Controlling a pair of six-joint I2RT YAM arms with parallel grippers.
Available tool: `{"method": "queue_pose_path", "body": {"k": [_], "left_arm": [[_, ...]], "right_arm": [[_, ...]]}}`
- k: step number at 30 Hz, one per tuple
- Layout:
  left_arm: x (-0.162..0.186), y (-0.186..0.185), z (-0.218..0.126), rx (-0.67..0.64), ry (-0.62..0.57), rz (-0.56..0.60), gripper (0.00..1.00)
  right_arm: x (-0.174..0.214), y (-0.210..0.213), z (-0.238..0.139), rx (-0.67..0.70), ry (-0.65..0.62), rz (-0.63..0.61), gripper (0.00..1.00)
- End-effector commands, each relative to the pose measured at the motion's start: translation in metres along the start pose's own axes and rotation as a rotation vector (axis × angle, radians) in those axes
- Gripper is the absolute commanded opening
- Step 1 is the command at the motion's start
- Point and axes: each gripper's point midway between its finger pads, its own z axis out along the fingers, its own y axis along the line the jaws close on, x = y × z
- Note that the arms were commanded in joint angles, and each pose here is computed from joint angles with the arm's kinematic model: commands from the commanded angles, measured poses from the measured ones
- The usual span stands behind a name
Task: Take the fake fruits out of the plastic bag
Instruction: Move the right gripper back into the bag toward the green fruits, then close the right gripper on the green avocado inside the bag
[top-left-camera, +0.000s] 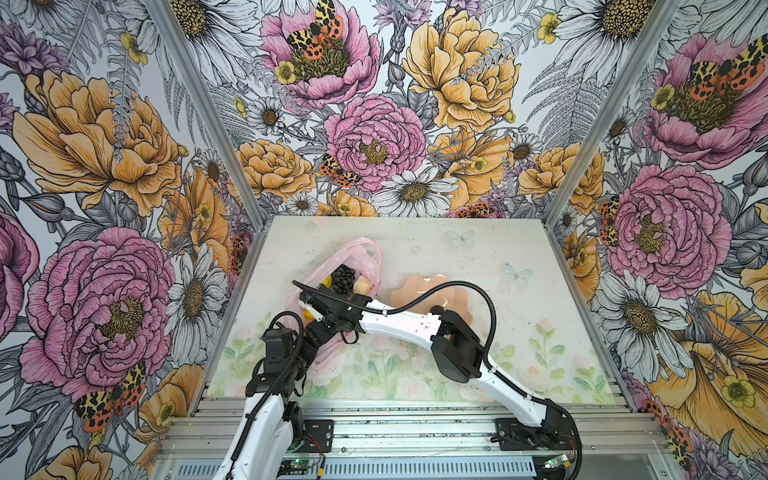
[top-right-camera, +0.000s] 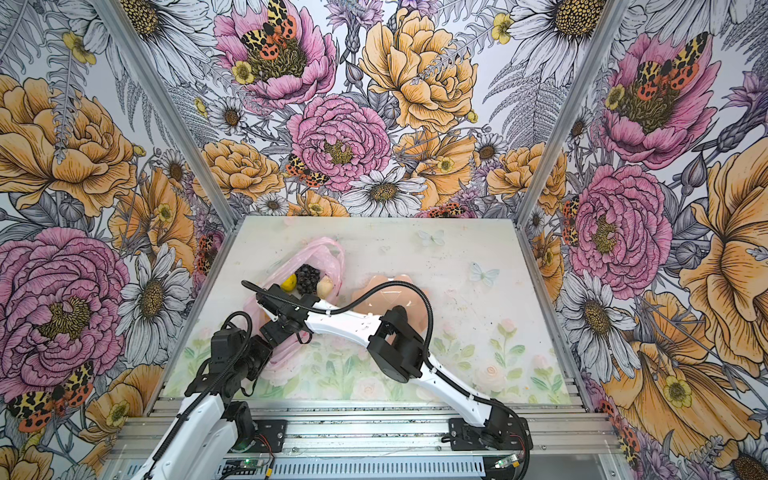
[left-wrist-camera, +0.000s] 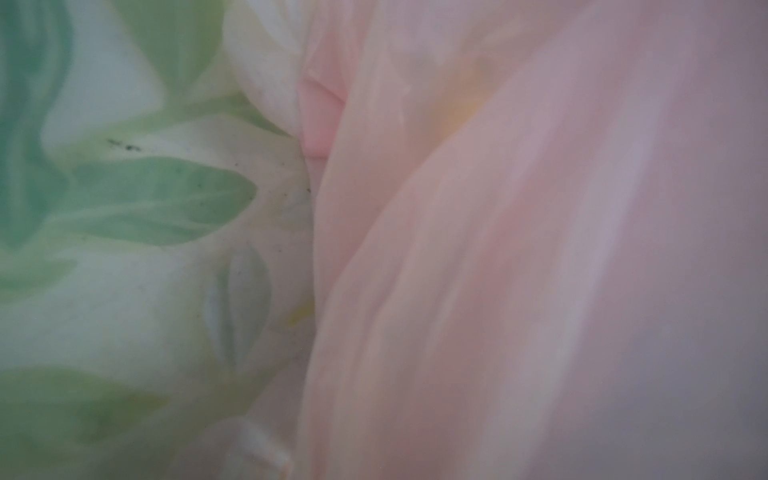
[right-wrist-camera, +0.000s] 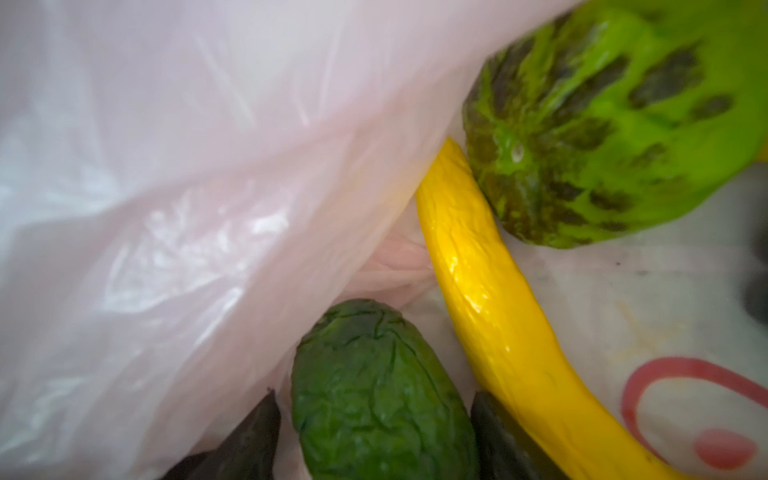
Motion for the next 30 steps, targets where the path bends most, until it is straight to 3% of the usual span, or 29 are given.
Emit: {"method": "queue_pose_path", "body": {"k": [1, 7, 17, 30], "left_arm": [[0.004, 0.009, 0.001, -0.016, 0.011, -0.019, 0.00], [0.004, 0.008, 0.001, -0.016, 0.008, -0.018, 0.00], [0.004, 0.008, 0.001, -0.012, 0.009, -0.018, 0.00], [0.005, 0.007, 0.002, -0.005, 0.013, -0.012, 0.00]], "right_arm": [[0.004, -0.007, 0.012, 0.026, 0.008, -0.003, 0.72], [-0.015, -0.009, -0.007, 0.022, -0.035, 0.018, 0.62], [-0.044, -0.011, -0.044, 0.007, -0.107, 0.055, 0.54], [-0.068, -0.019, -0.081, 0.005, -0.172, 0.096, 0.53]]}}
